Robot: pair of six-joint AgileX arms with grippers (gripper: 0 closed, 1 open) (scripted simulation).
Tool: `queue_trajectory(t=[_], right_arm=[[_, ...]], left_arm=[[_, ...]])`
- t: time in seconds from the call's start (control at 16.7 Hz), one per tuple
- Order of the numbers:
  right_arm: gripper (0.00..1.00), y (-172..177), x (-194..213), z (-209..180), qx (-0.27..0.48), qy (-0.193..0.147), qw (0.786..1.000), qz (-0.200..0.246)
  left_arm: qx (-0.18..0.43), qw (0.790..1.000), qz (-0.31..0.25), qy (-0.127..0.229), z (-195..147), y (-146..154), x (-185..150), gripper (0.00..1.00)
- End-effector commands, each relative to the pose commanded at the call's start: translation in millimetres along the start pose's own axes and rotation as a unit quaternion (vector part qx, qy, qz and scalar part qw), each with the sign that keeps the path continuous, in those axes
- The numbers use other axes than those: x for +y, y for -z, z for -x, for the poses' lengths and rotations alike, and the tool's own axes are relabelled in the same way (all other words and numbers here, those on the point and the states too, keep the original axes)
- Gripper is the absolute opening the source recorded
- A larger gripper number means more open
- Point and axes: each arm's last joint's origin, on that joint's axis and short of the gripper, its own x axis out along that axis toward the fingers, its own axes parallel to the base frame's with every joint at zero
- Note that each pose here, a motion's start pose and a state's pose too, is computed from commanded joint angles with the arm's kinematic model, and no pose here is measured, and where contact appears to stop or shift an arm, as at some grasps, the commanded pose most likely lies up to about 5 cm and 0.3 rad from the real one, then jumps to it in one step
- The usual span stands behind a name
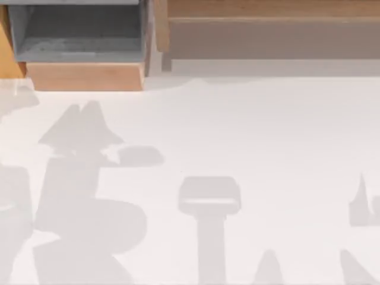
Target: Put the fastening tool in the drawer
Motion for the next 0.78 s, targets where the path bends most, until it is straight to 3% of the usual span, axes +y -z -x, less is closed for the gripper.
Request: queue_trajectory(t=[0.42,0.78], right_arm=[[1.00,0,0,0,0.000,0.000,1.000,0.000],[1.00,0,0,0,0.000,0.000,1.000,0.000]], left_arm=[[-0.008,0.987,-0.163,0.004,-56,83,-65,1.00],[-0.010,0.981,-0.192,0.004,-62,99,-81,1.00]])
